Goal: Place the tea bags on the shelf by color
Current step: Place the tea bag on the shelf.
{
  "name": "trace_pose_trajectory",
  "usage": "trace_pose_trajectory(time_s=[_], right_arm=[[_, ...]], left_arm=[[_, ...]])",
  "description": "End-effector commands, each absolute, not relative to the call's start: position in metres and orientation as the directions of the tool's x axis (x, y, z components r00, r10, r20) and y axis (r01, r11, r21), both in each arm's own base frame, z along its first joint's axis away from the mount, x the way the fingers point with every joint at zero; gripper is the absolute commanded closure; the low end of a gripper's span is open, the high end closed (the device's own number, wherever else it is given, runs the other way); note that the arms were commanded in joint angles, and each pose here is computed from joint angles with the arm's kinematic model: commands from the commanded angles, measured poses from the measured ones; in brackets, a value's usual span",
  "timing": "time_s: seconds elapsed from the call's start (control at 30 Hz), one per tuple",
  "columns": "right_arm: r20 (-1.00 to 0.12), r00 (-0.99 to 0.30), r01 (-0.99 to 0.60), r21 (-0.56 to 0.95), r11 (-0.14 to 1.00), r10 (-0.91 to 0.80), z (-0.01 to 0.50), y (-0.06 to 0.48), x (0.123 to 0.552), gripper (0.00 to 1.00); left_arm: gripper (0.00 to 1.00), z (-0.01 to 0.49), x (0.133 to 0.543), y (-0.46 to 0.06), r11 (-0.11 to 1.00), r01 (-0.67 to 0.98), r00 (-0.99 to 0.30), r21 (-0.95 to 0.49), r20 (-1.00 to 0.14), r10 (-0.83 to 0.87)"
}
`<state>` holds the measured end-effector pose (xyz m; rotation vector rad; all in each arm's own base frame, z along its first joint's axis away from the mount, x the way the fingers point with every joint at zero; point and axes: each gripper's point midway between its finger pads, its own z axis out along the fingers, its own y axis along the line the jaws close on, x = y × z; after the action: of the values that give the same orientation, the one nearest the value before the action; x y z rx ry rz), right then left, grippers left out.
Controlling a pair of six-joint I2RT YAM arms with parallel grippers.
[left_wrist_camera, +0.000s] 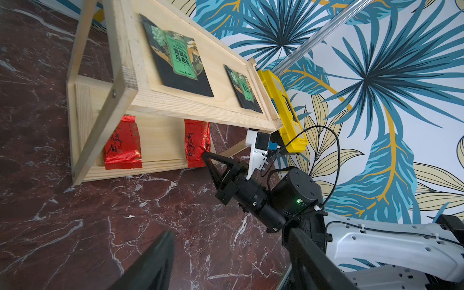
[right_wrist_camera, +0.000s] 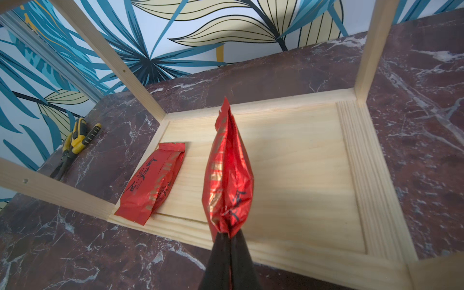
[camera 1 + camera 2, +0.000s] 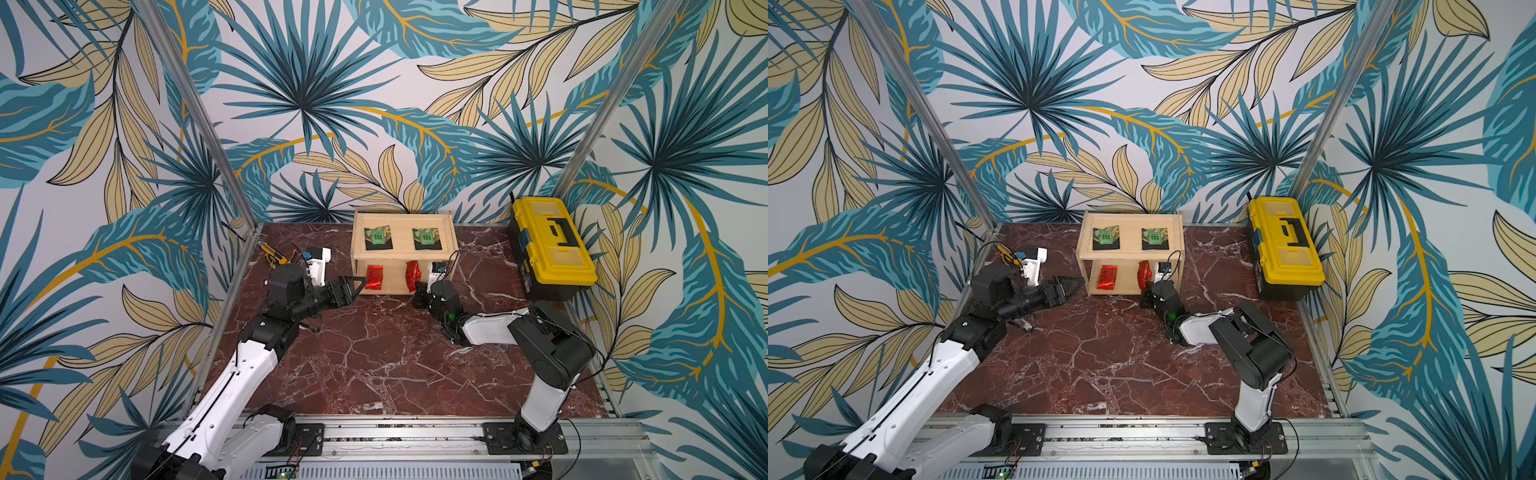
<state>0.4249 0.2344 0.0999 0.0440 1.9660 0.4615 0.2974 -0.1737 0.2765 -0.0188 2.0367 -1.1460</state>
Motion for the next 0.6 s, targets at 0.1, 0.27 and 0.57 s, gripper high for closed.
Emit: trace_pose_trajectory(time_s=[0.1,0.27,0.57], right_arm=[[-0.862,-0.450,-0.171,0.339,0.925,0.233,0.095,0.237,0.433,1.00],[-0.860,-0.455,-0.161,0.335,0.929,0.231,0.091,0.235,0.435,0.99],[-0.854,-0.464,-0.138,0.330,0.934,0.233,0.084,0.231,0.441,0.96]], left_arm=[[0.24,0.280,0.295,-0.170,0.599,0.354,-0.680,-0.718,-0.637,-0.363],[0.24,0.280,0.294,-0.170,0.600,0.355,-0.675,-0.717,-0.641,-0.366],[0.24,0.281,0.295,-0.171,0.592,0.357,-0.676,-0.723,-0.637,-0.370]])
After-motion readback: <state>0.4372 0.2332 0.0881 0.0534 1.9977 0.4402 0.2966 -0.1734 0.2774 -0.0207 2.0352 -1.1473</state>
